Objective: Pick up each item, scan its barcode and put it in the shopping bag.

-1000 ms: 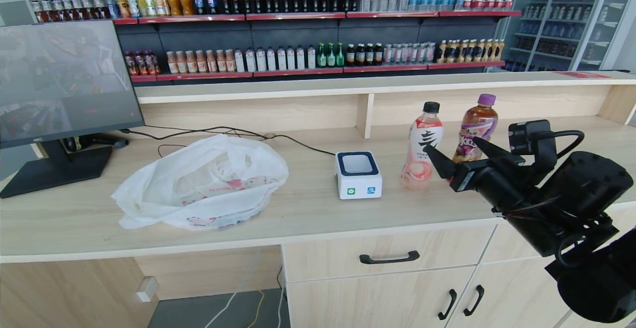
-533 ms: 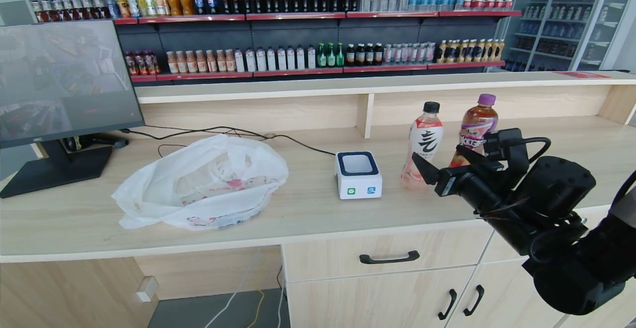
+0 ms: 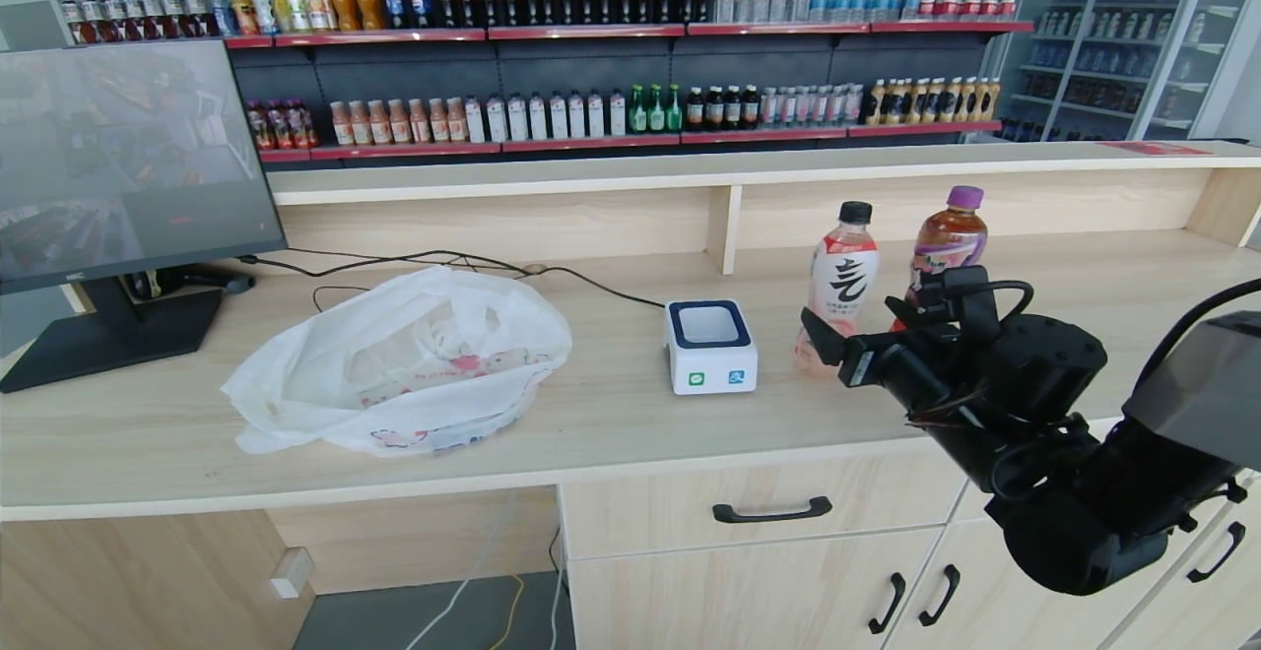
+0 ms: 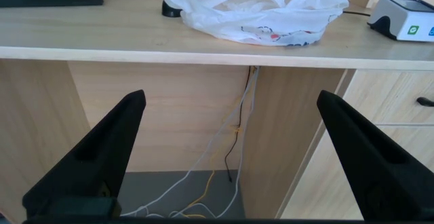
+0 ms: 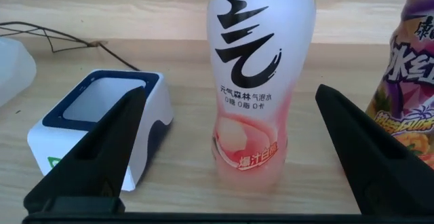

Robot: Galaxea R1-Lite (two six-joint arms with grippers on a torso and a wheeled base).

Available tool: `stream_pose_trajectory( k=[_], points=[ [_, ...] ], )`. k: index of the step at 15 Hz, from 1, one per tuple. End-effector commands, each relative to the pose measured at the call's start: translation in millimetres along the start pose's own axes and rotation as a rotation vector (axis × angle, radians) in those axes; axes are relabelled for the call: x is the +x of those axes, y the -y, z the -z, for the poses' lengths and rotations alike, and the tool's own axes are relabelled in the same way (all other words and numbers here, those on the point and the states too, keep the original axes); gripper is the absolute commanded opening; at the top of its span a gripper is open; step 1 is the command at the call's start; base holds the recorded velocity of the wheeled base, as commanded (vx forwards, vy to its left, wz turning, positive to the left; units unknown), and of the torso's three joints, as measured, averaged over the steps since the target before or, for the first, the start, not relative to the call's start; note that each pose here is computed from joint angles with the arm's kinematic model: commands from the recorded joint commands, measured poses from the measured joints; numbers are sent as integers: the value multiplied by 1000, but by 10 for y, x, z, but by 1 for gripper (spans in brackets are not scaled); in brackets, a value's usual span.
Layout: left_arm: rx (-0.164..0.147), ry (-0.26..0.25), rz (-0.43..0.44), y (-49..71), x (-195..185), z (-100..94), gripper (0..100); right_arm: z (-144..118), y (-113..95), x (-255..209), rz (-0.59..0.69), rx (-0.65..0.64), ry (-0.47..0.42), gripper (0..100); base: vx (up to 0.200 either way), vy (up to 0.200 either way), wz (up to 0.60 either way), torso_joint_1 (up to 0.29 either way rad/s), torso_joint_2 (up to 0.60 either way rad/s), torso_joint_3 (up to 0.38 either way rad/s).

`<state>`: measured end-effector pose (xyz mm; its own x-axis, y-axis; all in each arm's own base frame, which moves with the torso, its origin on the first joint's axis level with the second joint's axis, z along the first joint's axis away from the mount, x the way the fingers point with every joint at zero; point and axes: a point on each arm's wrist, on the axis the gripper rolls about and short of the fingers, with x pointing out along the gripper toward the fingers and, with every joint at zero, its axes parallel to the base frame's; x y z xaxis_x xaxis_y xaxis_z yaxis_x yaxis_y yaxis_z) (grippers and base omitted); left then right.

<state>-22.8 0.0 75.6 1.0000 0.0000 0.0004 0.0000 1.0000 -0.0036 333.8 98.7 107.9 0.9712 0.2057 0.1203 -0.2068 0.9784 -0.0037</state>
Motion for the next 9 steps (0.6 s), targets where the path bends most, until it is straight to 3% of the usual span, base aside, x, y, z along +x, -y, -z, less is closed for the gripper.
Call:
stream_pose_trajectory(
  k=[1, 9],
  points=[
    [-1, 1, 0, 0, 0, -1, 100, 35, 6, 50, 5, 1, 2, 100, 0, 0, 0, 0, 0, 0],
    [4, 3, 0, 0, 0, -2, 100, 141, -21, 302, 8, 29, 35, 100, 0, 0, 0, 0, 0, 0]
  ],
)
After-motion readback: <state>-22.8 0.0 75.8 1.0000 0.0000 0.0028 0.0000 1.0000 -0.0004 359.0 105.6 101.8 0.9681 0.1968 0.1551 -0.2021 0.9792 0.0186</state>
